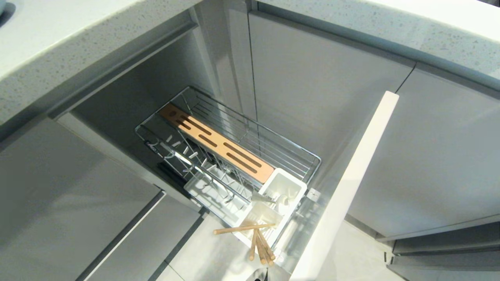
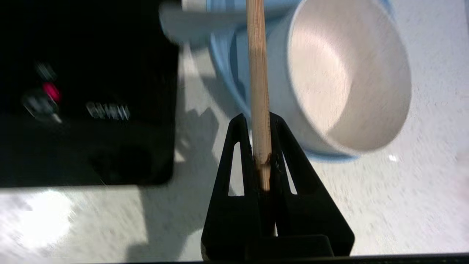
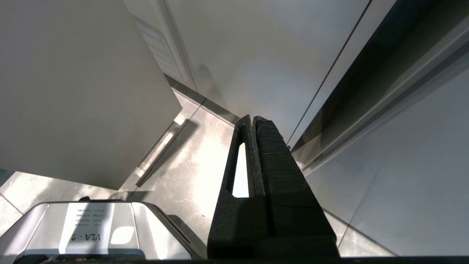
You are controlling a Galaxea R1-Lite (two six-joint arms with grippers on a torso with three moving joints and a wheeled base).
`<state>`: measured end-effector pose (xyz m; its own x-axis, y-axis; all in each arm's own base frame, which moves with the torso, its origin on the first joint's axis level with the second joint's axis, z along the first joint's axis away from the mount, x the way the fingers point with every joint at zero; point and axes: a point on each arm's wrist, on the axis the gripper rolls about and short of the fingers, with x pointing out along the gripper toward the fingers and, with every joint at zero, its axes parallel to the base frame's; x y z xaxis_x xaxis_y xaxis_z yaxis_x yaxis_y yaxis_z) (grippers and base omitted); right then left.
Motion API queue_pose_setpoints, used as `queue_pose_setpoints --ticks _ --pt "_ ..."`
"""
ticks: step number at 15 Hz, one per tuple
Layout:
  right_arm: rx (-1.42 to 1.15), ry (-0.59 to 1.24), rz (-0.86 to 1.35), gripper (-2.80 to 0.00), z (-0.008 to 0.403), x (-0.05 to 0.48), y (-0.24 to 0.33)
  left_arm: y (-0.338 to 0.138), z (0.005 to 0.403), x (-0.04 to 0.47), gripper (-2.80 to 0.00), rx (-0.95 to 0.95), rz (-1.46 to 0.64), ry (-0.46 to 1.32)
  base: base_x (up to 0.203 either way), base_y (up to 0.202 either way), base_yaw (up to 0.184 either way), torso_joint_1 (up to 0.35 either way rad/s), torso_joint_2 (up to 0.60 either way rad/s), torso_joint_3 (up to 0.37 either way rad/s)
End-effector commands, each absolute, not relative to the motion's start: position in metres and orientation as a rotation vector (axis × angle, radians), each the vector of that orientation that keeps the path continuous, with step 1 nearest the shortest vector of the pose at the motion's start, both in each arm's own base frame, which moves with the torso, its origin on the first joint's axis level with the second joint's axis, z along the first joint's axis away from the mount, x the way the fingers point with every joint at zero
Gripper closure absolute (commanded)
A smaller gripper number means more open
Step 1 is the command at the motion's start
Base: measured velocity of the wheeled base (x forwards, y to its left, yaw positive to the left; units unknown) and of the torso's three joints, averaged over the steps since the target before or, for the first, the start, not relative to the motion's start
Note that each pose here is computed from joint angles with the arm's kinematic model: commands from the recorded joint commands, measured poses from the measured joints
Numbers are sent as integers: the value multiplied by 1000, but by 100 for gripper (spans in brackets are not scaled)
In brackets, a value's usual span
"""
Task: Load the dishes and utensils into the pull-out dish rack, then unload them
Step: Take the chopsticks out of the cupboard
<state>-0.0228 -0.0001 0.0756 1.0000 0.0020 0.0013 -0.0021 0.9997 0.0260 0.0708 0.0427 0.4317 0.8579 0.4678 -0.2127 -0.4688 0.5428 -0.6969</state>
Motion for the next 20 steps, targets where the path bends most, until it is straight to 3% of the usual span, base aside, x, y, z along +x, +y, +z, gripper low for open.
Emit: queue_pose_setpoints --ticks 1,6,20 --pt "26 0 3 0 75 -23 0 42 427 71 0 -883 523 35 0 0 0 0 0 0" --pt "26 0 2 0 75 -23 0 43 425 78 0 -938 361 105 0 0 0 0 0 0" --pt "26 0 2 0 75 -23 0 61 427 97 0 -927 387 60 0 0 0 0 0 0"
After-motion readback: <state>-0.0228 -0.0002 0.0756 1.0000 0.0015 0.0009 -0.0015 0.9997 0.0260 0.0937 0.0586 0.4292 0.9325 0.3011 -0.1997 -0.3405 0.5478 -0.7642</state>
